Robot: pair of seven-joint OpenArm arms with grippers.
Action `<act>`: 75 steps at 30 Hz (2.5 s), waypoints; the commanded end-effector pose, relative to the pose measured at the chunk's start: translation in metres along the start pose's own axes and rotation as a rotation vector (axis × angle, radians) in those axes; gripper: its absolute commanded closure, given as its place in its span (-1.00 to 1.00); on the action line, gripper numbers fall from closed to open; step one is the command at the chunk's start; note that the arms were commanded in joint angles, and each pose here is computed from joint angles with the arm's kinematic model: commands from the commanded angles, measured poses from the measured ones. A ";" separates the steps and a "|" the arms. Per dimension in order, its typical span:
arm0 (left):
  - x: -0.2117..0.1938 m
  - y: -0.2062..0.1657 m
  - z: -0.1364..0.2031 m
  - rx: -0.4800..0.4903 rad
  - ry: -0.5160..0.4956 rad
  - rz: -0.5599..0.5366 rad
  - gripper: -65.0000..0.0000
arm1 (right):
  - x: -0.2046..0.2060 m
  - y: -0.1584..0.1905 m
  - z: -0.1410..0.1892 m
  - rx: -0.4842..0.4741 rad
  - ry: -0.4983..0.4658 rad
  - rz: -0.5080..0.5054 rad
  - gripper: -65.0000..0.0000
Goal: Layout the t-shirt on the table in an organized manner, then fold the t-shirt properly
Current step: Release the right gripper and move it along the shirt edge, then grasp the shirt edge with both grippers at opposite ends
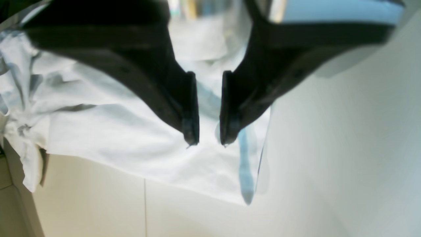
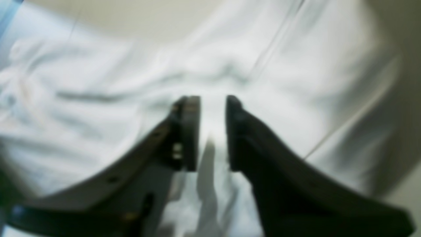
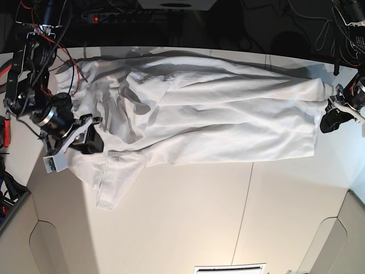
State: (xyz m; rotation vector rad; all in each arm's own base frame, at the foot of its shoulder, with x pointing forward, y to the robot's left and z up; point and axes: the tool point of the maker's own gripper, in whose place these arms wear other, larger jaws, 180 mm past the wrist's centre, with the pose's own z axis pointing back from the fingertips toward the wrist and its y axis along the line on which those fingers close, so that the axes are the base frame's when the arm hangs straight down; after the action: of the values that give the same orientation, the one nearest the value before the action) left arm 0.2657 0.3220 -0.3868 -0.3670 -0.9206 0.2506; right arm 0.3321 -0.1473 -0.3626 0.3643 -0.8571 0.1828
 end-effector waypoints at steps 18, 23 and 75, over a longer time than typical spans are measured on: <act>0.024 -0.002 0.003 -0.011 -0.068 -0.026 0.14 | 0.012 -0.131 -0.055 -0.145 0.071 -0.240 -0.06; 0.024 -0.002 0.003 -0.012 -0.072 -0.025 0.14 | -0.017 -0.133 -0.061 -0.148 0.110 -0.308 -0.06; 0.027 0.009 -0.099 -0.029 -0.115 0.275 1.00 | 0.001 -0.124 -0.060 -0.083 0.043 -0.339 1.00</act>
State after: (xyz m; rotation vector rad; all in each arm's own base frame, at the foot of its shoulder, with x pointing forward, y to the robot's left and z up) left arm 0.3488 0.3097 -0.4468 -0.5062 -0.9111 0.5319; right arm 0.3930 -0.2291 -0.4504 0.4203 -0.6673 -0.1590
